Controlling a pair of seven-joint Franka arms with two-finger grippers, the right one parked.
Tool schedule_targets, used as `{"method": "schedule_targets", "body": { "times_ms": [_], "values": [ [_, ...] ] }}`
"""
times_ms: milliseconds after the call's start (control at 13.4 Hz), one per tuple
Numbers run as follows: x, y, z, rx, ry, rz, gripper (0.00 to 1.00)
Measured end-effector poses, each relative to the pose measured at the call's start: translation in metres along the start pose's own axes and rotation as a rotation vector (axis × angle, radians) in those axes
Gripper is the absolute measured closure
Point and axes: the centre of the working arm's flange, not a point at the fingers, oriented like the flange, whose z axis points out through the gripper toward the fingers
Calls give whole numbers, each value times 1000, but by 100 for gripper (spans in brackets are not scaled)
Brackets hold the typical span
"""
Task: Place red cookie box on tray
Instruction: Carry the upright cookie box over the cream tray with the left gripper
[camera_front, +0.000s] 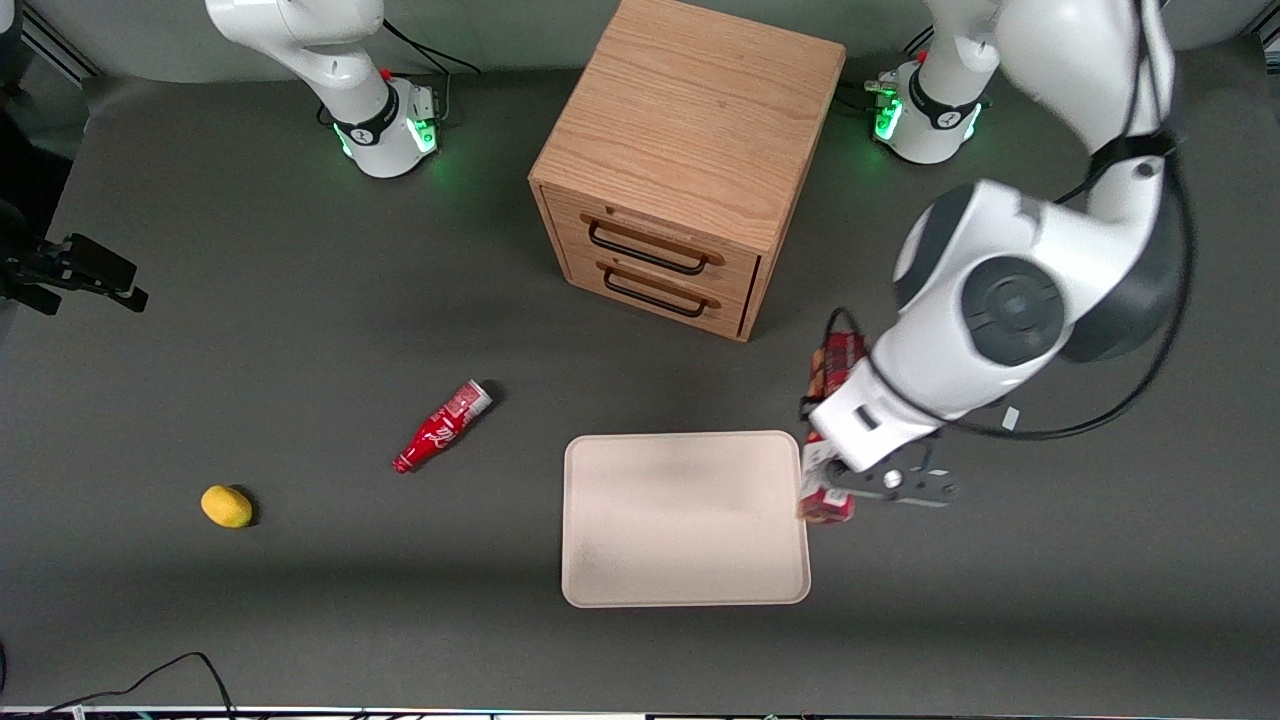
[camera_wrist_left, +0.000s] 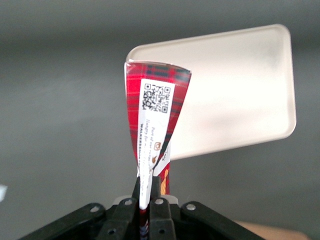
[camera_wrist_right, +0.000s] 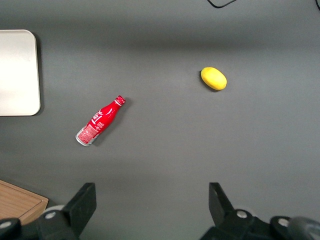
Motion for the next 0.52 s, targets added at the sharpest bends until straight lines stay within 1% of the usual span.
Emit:
{"method": "schedule_targets", "body": {
  "times_ms": [75, 224, 299, 448, 522],
  "values": [
    [7, 7, 20, -9, 19, 1, 94],
    [19, 11, 53, -18, 45, -2, 94],
    [22, 12, 68, -10, 52, -2, 94],
    [26, 16, 98, 36, 61, 11, 94],
    [26, 17, 112, 53, 62, 15, 94]
  ]
}}
